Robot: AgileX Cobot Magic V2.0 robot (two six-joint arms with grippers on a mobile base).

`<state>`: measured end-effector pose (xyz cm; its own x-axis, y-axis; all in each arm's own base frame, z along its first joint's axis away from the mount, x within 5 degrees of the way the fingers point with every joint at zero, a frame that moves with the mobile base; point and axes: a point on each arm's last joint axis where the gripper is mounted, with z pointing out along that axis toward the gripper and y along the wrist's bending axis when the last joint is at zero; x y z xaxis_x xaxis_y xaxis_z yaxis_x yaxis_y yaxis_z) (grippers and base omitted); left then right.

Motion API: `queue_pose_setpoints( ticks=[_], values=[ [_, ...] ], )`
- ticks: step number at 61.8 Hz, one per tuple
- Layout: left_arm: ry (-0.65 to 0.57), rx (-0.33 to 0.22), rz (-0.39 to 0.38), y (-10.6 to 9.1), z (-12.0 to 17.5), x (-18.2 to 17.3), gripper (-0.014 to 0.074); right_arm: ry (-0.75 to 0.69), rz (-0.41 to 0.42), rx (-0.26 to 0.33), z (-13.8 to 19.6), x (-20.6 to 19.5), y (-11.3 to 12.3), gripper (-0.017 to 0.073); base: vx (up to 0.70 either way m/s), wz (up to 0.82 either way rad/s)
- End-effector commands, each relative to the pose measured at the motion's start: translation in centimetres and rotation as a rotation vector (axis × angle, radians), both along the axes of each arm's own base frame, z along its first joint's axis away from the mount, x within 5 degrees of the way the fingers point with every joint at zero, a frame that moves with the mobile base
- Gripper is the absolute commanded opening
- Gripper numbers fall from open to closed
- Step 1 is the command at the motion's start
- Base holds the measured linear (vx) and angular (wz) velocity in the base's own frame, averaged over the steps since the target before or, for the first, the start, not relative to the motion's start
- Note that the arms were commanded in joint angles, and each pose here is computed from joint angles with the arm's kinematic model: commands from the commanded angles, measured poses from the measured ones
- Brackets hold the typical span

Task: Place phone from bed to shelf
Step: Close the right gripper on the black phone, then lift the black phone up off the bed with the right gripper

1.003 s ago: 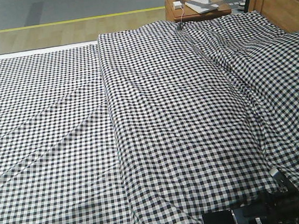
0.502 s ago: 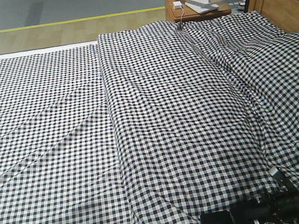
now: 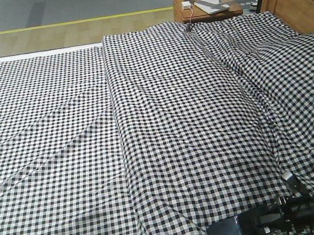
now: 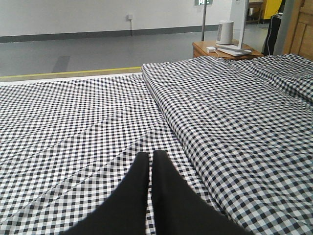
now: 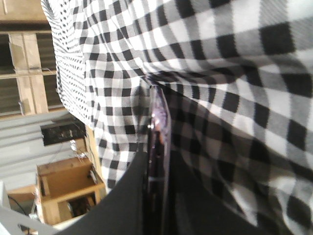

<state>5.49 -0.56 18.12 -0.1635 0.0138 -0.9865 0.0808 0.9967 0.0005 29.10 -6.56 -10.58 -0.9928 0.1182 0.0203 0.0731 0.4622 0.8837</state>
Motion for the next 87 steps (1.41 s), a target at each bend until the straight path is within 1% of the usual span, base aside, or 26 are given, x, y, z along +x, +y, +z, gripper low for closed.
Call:
queue_pose_setpoints(
  ticks=[1, 13, 26, 38, 47, 54, 65, 77, 87],
  values=[
    [-0.075, -0.017, 0.006, 0.1, 0.6, 0.1, 0.0001, -0.082, 0.040, 0.131, 4.6, 1.6, -0.3, -0.0004, 0.00, 0.00],
    [-0.075, -0.017, 0.006, 0.1, 0.6, 0.1, 0.0001, -0.163, 0.062, 0.058, 9.4, 3.5, -1.4, -0.0004, 0.00, 0.00],
    [-0.075, -0.017, 0.006, 0.1, 0.6, 0.1, 0.0001, -0.250, 0.044, -0.024, 15.7, 5.1, -2.2, -0.0004, 0.00, 0.00],
    [-0.075, -0.017, 0.006, 0.1, 0.6, 0.1, 0.0001, -0.393, 0.032, -0.116, 23.0, 5.8, -2.5, -0.0004, 0.00, 0.00],
    [-0.075, -0.017, 0.006, 0.1, 0.6, 0.1, 0.0001, -0.511, 0.021, -0.179, 28.6, 5.5, -2.2, -0.0003, 0.00, 0.00],
    [-0.075, -0.017, 0.006, 0.1, 0.6, 0.1, 0.0001, -0.618, 0.059, -0.221, 32.6, 4.9, -0.5, -0.0001, 0.00, 0.00],
    [-0.075, -0.017, 0.006, 0.1, 0.6, 0.1, 0.0001, -0.754, 0.149, -0.249, 37.0, 3.9, 3.0, -0.0001, 0.00, 0.00],
    [-0.075, -0.017, 0.006, 0.1, 0.6, 0.1, 0.0001, -0.832, 0.214, -0.248, 40.1, 2.6, 6.2, -0.0001, 0.00, 0.00],
    [-0.075, -0.017, 0.006, 0.1, 0.6, 0.1, 0.0001, -0.913, 0.305, -0.226, 42.3, 1.2, 9.6, -0.0001, 0.00, 0.00]
  ],
)
